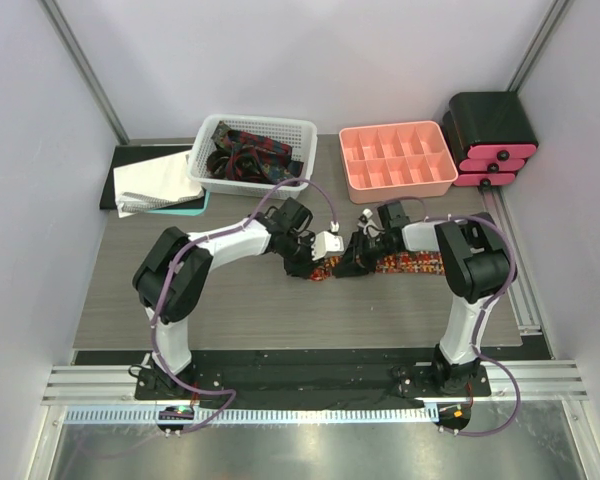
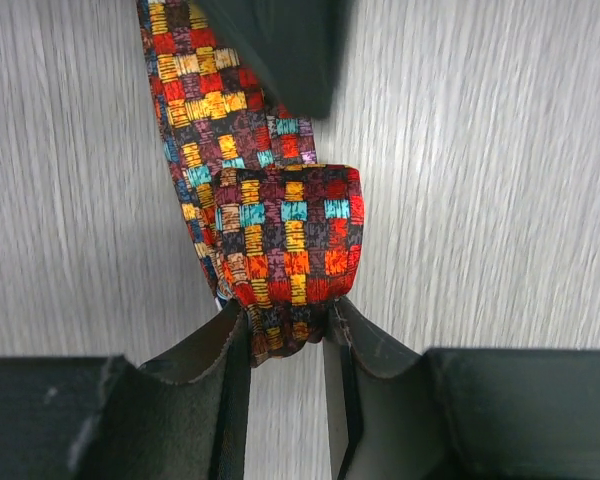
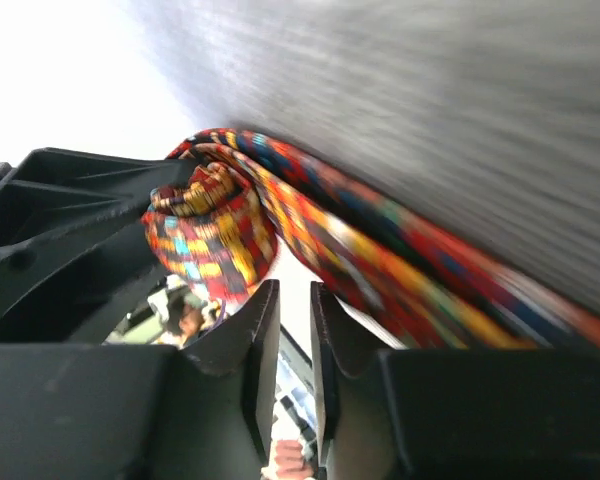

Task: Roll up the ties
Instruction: Roll the tie at the center of the board.

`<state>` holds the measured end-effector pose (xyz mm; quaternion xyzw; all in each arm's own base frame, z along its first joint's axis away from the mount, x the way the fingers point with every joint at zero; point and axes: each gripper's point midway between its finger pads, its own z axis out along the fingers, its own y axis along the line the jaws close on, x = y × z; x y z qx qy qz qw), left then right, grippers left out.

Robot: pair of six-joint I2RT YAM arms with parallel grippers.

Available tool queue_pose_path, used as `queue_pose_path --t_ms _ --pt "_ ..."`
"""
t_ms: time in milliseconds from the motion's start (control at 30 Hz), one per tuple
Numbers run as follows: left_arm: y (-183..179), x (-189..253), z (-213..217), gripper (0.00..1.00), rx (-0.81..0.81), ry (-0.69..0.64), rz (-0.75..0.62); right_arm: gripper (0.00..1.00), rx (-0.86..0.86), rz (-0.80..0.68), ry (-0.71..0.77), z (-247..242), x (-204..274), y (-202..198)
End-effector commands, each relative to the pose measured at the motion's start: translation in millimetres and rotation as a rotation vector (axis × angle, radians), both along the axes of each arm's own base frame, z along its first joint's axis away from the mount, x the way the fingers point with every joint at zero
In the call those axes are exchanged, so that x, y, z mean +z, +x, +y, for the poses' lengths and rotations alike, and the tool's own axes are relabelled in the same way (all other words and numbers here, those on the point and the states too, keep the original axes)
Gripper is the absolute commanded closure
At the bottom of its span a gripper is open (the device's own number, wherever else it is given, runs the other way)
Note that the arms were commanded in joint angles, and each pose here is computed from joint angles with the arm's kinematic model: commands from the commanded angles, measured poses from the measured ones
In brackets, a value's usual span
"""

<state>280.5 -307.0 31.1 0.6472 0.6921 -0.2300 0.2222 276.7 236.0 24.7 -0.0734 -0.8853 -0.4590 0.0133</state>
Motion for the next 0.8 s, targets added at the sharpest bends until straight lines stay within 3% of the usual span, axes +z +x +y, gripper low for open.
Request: queue_pose_path --t_ms 0,200,367,533,767 --pt "1 -1 15 0.84 -0.013 0.082 0.01 0.75 -0.018 -0.155 -0.059 -28 23 33" --pt "4 0 13 0.85 -0.017 0.087 0.003 0.74 -0.031 -0.141 -0.185 -48 -8 39" --pt "12 4 16 0.85 0.021 0.079 0.002 0.73 -0.009 -0.049 -0.304 -65 -40 20" --pt "29 24 13 0.86 0.088 0.035 -0.051 0.74 0.052 0.072 -0.335 -74 -57 -15" --pt "21 5 16 0.85 0.037 0.133 -0.009 0.74 0.047 0.028 -0.331 -75 -48 -8"
